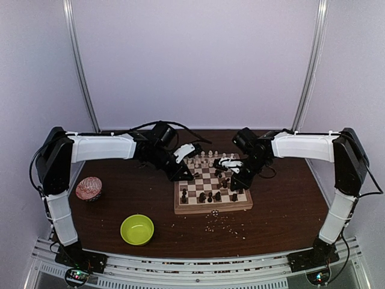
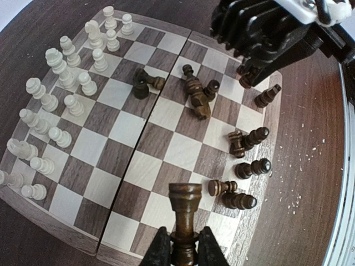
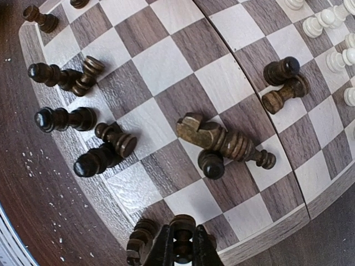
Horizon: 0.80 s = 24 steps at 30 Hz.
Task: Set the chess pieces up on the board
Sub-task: Place the pawn at b7.
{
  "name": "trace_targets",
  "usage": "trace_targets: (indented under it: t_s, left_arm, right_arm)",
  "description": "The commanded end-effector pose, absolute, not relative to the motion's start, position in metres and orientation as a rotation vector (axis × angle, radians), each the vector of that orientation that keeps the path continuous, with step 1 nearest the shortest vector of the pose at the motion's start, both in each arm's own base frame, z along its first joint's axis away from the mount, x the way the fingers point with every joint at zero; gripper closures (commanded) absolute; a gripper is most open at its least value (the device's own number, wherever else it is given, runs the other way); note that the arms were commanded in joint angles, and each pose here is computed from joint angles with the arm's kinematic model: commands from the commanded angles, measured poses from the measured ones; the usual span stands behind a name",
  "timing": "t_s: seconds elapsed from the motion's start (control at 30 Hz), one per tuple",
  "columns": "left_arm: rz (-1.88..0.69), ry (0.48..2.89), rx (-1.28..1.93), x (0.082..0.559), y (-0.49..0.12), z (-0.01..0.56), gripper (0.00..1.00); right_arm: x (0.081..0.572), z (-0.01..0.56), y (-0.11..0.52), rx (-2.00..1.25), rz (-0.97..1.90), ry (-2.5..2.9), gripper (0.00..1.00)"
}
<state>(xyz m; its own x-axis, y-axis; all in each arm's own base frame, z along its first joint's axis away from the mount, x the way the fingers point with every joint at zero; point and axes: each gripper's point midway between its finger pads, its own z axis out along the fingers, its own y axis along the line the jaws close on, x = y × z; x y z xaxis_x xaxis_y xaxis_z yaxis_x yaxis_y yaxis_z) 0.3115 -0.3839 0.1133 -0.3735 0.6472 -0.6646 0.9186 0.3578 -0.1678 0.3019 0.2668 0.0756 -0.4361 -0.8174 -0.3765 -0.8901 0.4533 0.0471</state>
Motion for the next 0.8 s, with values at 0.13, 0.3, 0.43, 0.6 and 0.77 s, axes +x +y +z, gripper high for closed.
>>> trace_targets:
  t_s: [0.13, 0.3, 0.43, 0.6, 0.77]
  left_arm:
    - [-0.723, 2.09, 1.313, 0.319, -0.384, 0.13, 0.84]
    - [-0.724, 2.093, 1.312, 0.319, -0.384, 0.128, 0.84]
    - [-0.726, 2.092, 1.313, 0.32, -0.385, 0.128, 0.84]
    - [-0.727, 2.093, 1.314, 0.32, -0.385, 0.127, 0.84]
    - [-0.741, 2.091, 1.316, 0.319, -0.387, 0.127, 0.84]
  right_arm:
    - [0.309, 0.069, 0.264, -1.476, 0.281, 2.42, 0.92]
    - [0.308, 0.064, 0.267, -1.48, 0.297, 2.429, 0.92]
    - [0.309, 0.063, 0.268, -1.482, 0.297, 2.432, 0.9]
    - [0.311, 0.064, 0.27, -1.462, 0.3, 2.435, 0.8]
    - [0.313, 0.08, 0.27, -1.437, 0.32, 2.418, 0.72]
